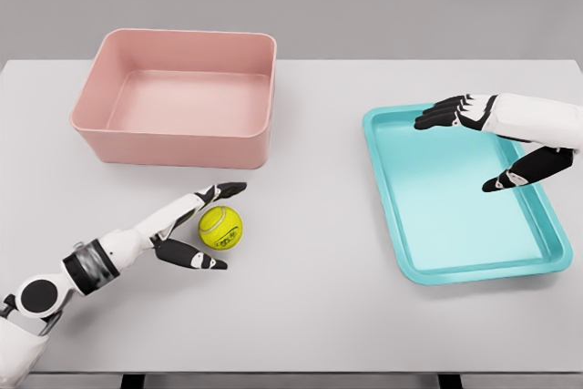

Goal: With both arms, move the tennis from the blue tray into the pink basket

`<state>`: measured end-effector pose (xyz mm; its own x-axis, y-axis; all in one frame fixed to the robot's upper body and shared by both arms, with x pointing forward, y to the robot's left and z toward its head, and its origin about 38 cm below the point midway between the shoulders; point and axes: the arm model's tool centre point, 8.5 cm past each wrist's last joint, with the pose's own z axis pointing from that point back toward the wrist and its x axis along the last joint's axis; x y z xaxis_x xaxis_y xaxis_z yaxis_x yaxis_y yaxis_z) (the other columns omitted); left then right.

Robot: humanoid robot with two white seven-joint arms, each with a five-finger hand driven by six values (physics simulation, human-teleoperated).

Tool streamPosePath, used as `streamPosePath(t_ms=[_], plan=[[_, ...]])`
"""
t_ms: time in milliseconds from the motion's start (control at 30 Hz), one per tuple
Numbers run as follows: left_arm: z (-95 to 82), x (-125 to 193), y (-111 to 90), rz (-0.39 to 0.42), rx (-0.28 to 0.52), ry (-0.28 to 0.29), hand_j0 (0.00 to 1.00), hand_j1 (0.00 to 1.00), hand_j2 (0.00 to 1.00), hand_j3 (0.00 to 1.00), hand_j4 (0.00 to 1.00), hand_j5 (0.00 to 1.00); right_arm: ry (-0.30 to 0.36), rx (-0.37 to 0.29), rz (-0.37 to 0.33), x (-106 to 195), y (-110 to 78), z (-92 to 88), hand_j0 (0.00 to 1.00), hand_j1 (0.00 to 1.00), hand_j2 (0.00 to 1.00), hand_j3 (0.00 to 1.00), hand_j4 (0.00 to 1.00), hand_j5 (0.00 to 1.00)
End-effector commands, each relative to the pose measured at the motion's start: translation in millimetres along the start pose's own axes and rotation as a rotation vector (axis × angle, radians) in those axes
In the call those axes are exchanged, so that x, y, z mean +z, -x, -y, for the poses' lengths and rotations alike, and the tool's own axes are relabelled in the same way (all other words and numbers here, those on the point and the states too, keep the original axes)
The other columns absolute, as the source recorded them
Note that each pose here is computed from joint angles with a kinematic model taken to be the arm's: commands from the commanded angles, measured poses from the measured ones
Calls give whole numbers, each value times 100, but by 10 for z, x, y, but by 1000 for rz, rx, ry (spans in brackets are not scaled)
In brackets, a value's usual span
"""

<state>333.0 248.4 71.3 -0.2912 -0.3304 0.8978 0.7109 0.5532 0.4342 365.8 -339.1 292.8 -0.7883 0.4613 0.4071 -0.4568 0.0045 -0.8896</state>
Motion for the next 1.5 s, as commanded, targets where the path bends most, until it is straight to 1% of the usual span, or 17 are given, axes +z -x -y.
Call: streamPosePath(t_ms=[0, 100, 167, 200, 267, 367, 467, 567, 633, 667, 800, 833, 1000, 1200, 1367, 1433, 1467], plan=[[10, -3, 17, -7, -9, 3, 97, 97, 97, 97, 97, 97, 4, -6, 1, 4, -2, 8, 100, 100, 100, 100, 100, 100], [10, -4, 22, -9, -12, 2, 92, 92, 92, 92, 92, 92, 3, -8, 2, 2, -4, -3, 100, 100, 100, 100, 100, 100], [9, -3, 21, -8, -11, 2, 82, 82, 82, 82, 82, 82, 2, -6, 4, -3, -12, -3, 100, 100, 100, 100, 100, 100], [9, 1, 22, -8, -11, 1, 75, 75, 75, 75, 75, 75, 2, -6, 6, -6, -17, -3, 100, 100, 100, 100, 100, 100], [10, 1, -9, 22, -24, 1, 64, 64, 64, 64, 64, 64, 2, -6, 7, -10, -17, -4, 100, 100, 100, 100, 100, 100], [4, 8, -10, 24, -22, -2, 52, 52, 52, 52, 52, 52, 2, -6, 6, -6, -17, -3, 100, 100, 100, 100, 100, 100], [-20, 19, -21, 27, -23, -9, 46, 46, 46, 46, 46, 46, 2, -8, 7, -10, -16, -10, 100, 100, 100, 100, 100, 100], [-57, 29, -58, 36, -27, -12, 46, 46, 46, 46, 46, 46, 2, -8, 7, -10, -16, -10, 100, 100, 100, 100, 100, 100], [-69, 9, -137, 57, -36, -10, 45, 45, 45, 45, 45, 45, 1, -7, 6, -6, -15, -8, 100, 100, 100, 100, 100, 100], [-110, 16, -150, 59, -40, -20, 45, 45, 45, 45, 45, 45, 1, -7, 6, -6, -15, -8, 100, 100, 100, 100, 100, 100], [-212, 0, -363, 116, -69, -44, 44, 44, 44, 44, 44, 44, 1, -8, 4, -4, -11, -9, 100, 100, 100, 100, 100, 100], [-210, -9, -412, 130, -74, -41, 44, 44, 44, 44, 44, 44, 1, -8, 4, -4, -11, -9, 100, 100, 100, 100, 100, 100], [-280, -20, -559, 169, -95, -51, 44, 44, 44, 44, 44, 44, 1, -7, 3, 1, -11, -7, 100, 100, 100, 100, 100, 100], [-455, -66, -733, 211, -138, -70, 44, 44, 44, 44, 44, 44, 1, -7, 3, 1, -11, -7, 100, 100, 100, 100, 100, 100], [-603, -135, -841, 228, -167, -82, 44, 44, 44, 44, 44, 44, 1, -8, 4, -4, -11, -9, 100, 100, 100, 100, 100, 100], [-718, -143, -897, 232, -184, -104, 44, 44, 44, 44, 44, 44, 2, -6, 3, 3, -12, -3, 100, 100, 100, 100, 100, 100], [-772, -143, -907, 218, -184, -114, 44, 44, 44, 44, 44, 44, 1, -7, 3, 1, -11, -7, 100, 100, 100, 100, 100, 100]])
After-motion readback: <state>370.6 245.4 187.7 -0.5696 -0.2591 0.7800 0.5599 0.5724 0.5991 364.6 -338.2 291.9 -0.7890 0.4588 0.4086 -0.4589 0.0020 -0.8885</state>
